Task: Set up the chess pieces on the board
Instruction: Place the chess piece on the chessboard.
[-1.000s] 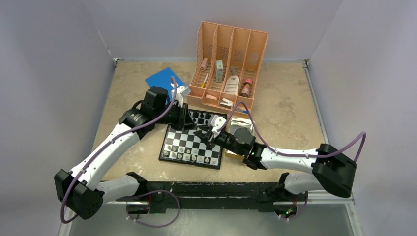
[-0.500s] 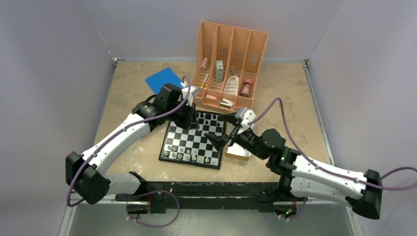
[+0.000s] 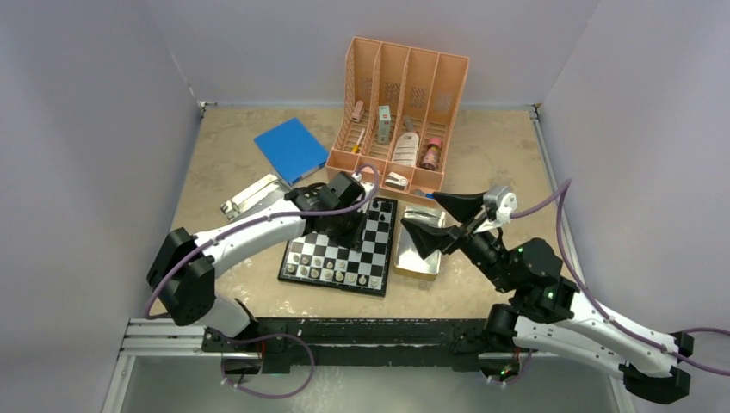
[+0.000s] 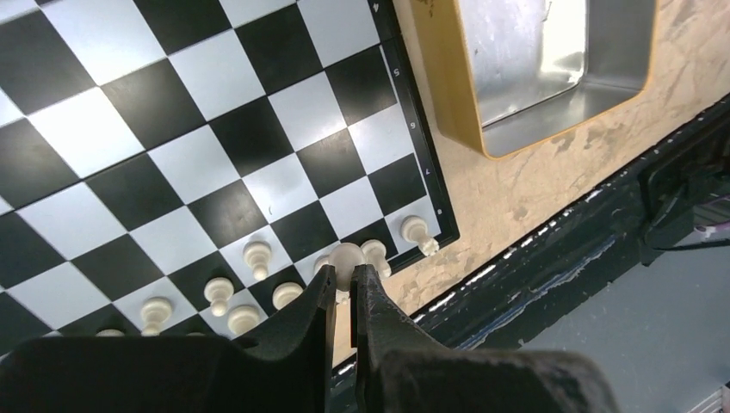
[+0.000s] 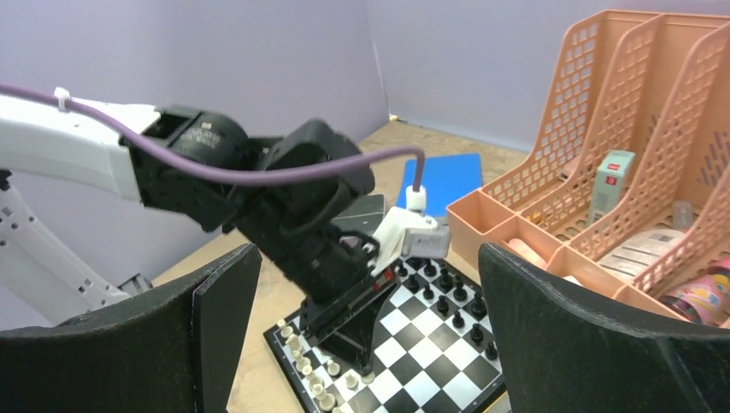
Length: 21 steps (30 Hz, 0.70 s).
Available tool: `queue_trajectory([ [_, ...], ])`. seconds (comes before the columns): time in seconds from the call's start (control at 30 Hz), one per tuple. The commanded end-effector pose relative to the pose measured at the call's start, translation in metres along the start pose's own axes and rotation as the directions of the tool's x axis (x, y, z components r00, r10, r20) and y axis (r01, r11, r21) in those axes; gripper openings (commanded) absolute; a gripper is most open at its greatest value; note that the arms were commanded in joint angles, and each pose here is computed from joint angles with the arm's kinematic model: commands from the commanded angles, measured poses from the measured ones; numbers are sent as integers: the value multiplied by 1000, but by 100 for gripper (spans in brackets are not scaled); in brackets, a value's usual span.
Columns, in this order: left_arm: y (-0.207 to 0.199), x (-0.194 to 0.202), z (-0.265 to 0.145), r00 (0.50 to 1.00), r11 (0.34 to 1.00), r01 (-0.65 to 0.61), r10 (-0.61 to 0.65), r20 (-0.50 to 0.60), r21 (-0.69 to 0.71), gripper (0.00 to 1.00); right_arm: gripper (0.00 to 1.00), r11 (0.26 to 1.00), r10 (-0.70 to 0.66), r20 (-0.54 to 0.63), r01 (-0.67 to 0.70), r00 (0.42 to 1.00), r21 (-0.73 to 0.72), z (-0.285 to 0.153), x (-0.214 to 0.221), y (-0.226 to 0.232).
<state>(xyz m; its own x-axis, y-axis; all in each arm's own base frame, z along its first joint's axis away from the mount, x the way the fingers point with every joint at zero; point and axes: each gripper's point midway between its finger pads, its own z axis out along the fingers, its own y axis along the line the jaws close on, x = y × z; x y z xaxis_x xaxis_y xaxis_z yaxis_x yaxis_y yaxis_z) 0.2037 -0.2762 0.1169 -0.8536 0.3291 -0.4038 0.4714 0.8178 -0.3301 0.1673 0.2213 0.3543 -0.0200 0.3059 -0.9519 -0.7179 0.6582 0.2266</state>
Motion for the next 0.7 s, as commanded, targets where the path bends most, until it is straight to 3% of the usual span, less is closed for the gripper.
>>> queue_trajectory([
  [0.0, 0, 3, 19, 999, 999, 42, -41, 24, -18, 0, 99, 998, 25, 65, -29, 998, 55, -9, -31, -9],
  [0.3, 18, 22, 34, 998, 995, 61, -62, -14, -82, 0, 99, 997, 28, 81, -34, 996, 64, -15, -32, -13],
  [0.67, 16, 32, 44, 998, 998, 52, -54, -45, -47, 0, 99, 997, 17, 65, -22, 998, 75, -11, -29, -14],
])
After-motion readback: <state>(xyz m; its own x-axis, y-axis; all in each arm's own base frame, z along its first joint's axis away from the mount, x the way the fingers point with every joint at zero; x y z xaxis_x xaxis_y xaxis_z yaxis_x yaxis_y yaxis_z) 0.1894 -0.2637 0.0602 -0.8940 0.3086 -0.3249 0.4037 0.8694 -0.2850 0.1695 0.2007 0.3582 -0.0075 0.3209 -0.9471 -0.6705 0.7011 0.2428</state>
